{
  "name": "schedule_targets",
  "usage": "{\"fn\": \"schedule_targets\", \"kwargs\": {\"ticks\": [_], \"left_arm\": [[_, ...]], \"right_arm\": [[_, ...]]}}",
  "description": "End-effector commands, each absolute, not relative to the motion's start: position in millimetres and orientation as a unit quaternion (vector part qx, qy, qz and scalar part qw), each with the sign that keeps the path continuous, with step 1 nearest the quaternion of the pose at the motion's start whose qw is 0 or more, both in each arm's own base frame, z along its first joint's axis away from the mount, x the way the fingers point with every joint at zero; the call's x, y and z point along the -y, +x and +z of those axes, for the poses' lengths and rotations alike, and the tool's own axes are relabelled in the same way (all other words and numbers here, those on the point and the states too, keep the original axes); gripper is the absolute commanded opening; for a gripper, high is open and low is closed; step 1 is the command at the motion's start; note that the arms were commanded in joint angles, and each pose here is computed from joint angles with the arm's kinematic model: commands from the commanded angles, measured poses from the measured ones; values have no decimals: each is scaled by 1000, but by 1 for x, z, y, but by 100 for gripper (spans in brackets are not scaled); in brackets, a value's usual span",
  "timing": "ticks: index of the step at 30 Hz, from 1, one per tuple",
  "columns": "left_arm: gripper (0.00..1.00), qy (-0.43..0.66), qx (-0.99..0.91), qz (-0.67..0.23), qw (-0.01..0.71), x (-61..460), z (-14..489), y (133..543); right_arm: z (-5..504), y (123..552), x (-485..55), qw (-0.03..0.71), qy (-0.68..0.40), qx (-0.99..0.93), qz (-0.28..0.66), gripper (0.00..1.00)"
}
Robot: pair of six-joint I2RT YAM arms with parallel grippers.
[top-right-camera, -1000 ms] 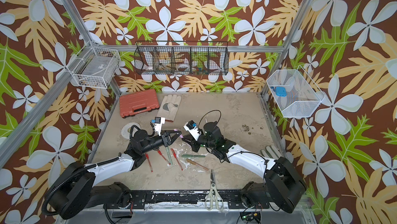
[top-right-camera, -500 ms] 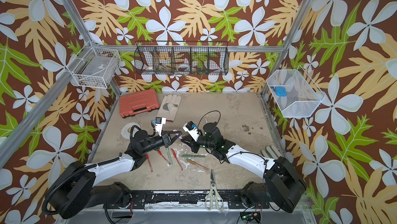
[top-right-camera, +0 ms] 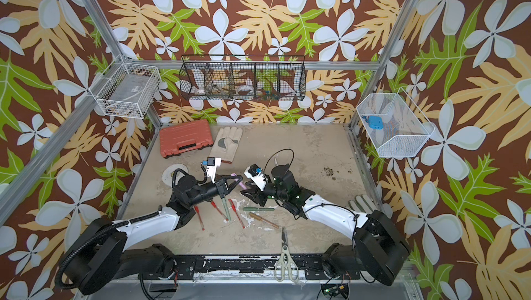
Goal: Remove pen caps from pens
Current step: Open the pen cap on the pen.
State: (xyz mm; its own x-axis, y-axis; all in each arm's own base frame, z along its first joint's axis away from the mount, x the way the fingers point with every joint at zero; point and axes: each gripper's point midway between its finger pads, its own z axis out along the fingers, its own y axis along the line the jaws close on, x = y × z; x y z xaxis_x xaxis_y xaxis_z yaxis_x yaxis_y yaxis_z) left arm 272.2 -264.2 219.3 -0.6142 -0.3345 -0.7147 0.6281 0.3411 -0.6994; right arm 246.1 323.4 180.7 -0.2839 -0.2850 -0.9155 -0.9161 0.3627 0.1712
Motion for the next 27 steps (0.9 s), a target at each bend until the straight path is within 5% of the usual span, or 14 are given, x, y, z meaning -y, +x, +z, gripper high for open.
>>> {"fn": "schedule_targets", "kwargs": {"ticks": [1, 12, 27], "left_arm": [[0, 126, -682, -581, 426, 270, 229, 265], [0, 129, -683, -580, 425, 273, 228, 265], [0, 41, -699, -531, 477, 229, 226, 285]], "right_arm": [[182, 242, -327, 416, -436, -699, 384, 34], [177, 242, -328, 409, -437, -703, 383, 1], [151, 248, -339, 420, -444, -740, 279, 0]]}}
